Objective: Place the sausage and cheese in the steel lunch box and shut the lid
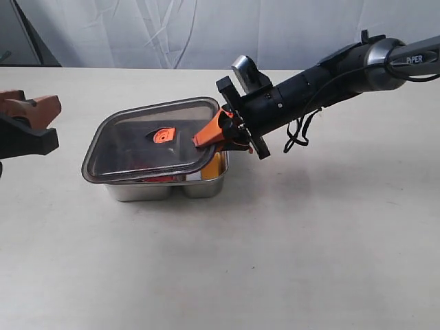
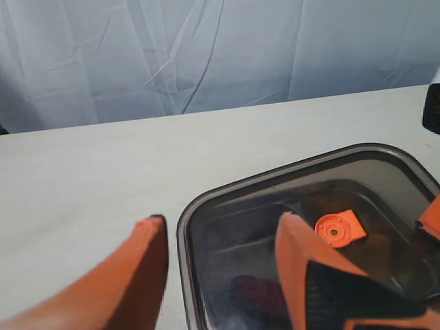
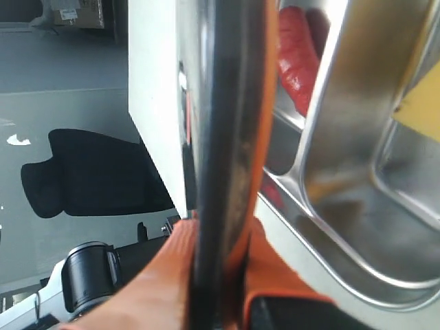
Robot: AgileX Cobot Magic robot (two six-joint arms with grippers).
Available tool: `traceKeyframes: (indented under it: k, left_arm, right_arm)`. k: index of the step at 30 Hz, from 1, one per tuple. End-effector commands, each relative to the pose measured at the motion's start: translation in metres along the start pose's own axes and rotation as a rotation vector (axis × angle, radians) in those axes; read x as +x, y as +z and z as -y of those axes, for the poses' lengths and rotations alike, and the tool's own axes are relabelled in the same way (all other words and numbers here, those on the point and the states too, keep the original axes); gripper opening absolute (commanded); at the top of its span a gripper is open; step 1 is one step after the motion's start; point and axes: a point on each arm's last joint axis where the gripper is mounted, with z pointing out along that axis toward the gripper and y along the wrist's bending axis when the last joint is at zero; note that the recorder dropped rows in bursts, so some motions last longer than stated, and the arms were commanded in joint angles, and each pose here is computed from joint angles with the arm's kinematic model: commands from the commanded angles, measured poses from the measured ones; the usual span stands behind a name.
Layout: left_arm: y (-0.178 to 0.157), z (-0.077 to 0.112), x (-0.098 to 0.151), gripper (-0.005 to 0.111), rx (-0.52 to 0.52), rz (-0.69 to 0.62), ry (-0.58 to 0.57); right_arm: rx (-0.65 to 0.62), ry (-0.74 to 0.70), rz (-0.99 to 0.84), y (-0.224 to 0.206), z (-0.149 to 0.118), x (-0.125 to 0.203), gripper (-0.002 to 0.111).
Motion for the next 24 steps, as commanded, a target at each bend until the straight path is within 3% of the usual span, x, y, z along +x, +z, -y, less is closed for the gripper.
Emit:
traceKeyframes:
  k: [1,14,24]
  left_arm:
    - [0.010,-0.002,0.009,0.047,-0.005,-0.051,0.000]
    - [0.033,-0.002,0.029,0.042,0.016,-0.154,0.047]
    - [0.035,-0.002,0.030,0.042,0.019,-0.156,0.044]
  right_arm:
    - [0.059,0.035,0.016,-0.003,0.017,-0.004,-0.001]
    - [0.050,0.050,0.047,-0.010,0.019,-0.012,-0.001]
    - [0.172,-0.008,-0.006,-0.015,0.020,-0.014,-0.001]
